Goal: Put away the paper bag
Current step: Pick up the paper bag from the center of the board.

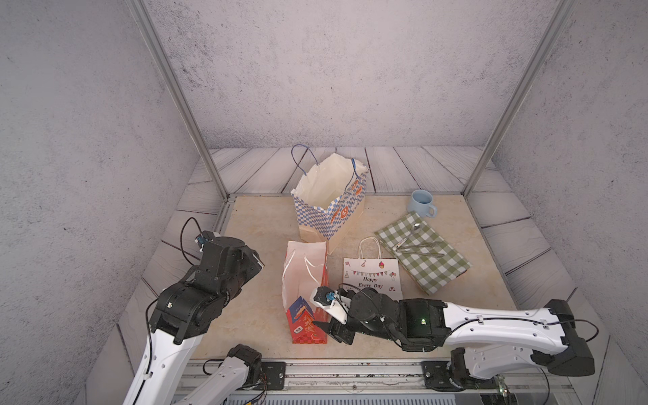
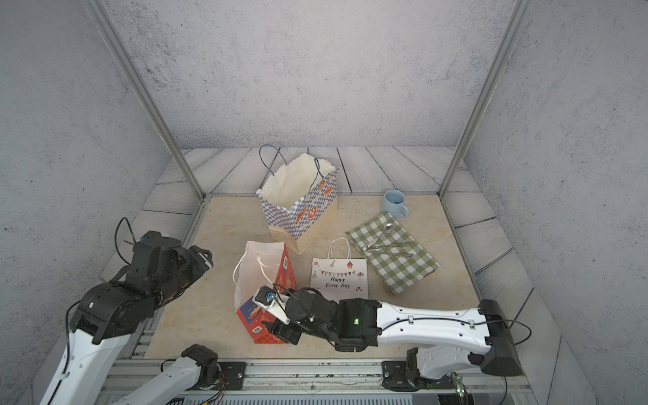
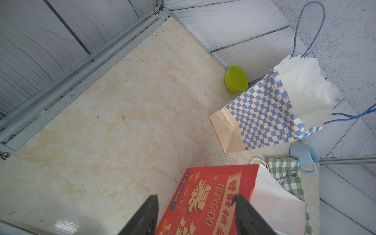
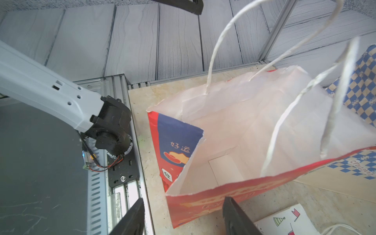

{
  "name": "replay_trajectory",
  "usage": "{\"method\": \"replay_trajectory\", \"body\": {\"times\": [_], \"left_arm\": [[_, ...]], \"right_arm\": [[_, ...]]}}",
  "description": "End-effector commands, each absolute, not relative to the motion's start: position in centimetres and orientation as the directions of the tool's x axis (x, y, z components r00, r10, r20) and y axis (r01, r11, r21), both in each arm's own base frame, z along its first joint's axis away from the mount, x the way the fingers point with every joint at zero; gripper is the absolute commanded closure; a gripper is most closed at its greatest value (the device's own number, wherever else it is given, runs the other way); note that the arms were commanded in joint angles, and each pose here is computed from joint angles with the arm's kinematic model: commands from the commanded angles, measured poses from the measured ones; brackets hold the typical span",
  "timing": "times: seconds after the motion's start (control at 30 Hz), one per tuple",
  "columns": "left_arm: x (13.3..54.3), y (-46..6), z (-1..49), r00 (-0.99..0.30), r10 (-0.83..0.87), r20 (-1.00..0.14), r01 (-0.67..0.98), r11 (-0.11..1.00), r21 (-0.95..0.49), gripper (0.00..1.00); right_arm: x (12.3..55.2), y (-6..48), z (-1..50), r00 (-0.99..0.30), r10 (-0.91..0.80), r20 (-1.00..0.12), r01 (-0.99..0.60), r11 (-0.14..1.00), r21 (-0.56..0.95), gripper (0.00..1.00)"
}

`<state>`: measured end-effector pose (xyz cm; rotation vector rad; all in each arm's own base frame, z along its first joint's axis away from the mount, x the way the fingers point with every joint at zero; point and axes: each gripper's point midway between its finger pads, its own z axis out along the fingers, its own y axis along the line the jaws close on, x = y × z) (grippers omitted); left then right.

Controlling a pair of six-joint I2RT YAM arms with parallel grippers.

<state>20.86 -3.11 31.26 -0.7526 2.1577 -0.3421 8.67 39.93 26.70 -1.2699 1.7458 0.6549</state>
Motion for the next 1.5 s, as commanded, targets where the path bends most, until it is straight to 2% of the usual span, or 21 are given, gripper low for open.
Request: {"method": "replay_trajectory", "body": {"times": [0.0,0.23,0.6,0.83,1.0,1.2,1.37,1.47], "left_arm": [[20.8,-2.6,31.0,-0.484,-0.625,-0.613,-0.421,0.780,-0.463,0.38],[20.8,-2.2,30.9,-0.467,-0.629,-0.622,-0.433,0.776,-0.459,0.37],[20.9,-1.4,32.3,-0.463,-0.564,-0.684,-0.415,0.819,-0.396,0.38],[21.4,-1.8,31.4,-0.478,-0.552,-0.683,-0.401,0.829,-0.390,0.35],[21.6,-2.9,28.2,-0.516,-0.597,-0.615,-0.424,0.801,-0.423,0.35],[20.8,-4.8,23.0,-0.555,-0.697,-0.455,-0.485,0.715,-0.504,0.36],[20.1,-6.2,19.3,-0.561,-0.765,-0.317,-0.543,0.629,-0.557,0.38],[19.9,-6.2,18.7,-0.557,-0.774,-0.303,-0.555,0.618,-0.557,0.39]], "right_arm": [[10.0,39.4,26.5,-0.160,-0.515,-0.842,-0.893,0.440,-0.099,0.38],[11.5,38.6,26.4,-0.195,-0.510,-0.838,-0.838,0.530,-0.127,0.36],[13.5,36.9,26.1,-0.215,-0.503,-0.837,-0.755,0.629,-0.184,0.42],[15.6,35.8,26.1,-0.283,-0.436,-0.854,-0.691,0.711,-0.134,0.45],[16.6,35.9,25.4,-0.321,-0.407,-0.855,-0.698,0.712,-0.077,0.45],[16.4,36.1,23.7,-0.365,-0.390,-0.845,-0.721,0.693,-0.008,0.49],[16.5,36.7,23.9,-0.351,-0.376,-0.857,-0.739,0.674,0.007,0.61],[16.4,37.2,24.4,-0.337,-0.385,-0.859,-0.752,0.659,0.000,0.66]]}}
